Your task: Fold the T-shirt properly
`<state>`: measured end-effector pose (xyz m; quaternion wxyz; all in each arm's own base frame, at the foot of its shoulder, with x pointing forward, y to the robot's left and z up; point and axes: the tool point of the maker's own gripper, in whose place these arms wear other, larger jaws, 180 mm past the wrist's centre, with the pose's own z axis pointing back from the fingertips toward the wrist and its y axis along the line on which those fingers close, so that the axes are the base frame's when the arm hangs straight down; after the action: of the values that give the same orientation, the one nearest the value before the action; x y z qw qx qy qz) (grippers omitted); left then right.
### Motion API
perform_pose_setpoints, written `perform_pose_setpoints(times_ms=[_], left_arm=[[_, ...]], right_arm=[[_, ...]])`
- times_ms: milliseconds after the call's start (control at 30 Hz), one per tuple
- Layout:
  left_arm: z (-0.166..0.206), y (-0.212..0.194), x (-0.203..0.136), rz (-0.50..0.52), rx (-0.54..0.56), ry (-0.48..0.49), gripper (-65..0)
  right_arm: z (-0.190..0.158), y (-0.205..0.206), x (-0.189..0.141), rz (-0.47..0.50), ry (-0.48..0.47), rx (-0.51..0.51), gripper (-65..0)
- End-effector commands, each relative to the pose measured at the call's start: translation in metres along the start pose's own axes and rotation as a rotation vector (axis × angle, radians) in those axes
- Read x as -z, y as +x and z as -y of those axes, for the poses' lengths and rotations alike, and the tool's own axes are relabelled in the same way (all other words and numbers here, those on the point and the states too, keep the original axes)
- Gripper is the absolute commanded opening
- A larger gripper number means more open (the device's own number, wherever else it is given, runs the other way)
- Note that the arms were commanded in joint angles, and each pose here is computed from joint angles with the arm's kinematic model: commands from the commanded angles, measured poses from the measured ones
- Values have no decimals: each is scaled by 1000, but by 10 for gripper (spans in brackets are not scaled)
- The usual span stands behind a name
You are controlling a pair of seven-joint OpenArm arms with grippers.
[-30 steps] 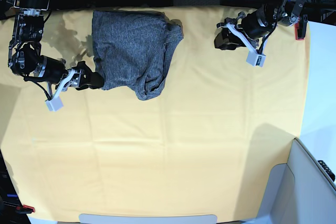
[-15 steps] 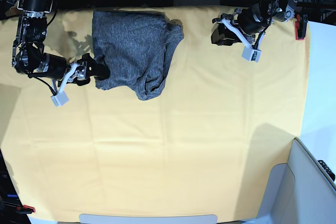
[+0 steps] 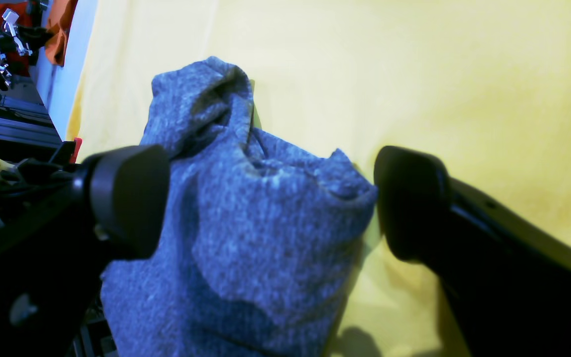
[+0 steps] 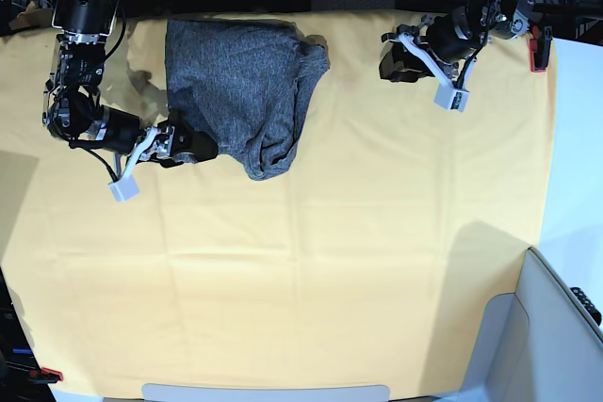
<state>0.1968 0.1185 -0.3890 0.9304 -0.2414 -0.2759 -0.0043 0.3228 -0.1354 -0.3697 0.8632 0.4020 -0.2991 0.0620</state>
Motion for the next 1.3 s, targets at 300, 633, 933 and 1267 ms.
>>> perform_pose_setpoints(times_ms=[300, 633, 933, 1267], left_arm=[[6, -7, -5, -47, 13, -21, -441], [48, -1, 4, -160, 43, -185, -395], [77, -4, 33, -307, 47, -310, -374], [95, -25, 46, -415, 0, -443, -366]], right_arm=[[7, -16, 0, -49, -30, 16, -388], [19, -33, 3, -101, -103, 5, -495], [14, -36, 10, -101, -90, 12, -495], [13, -33, 11, -84, -89, 12, -496]])
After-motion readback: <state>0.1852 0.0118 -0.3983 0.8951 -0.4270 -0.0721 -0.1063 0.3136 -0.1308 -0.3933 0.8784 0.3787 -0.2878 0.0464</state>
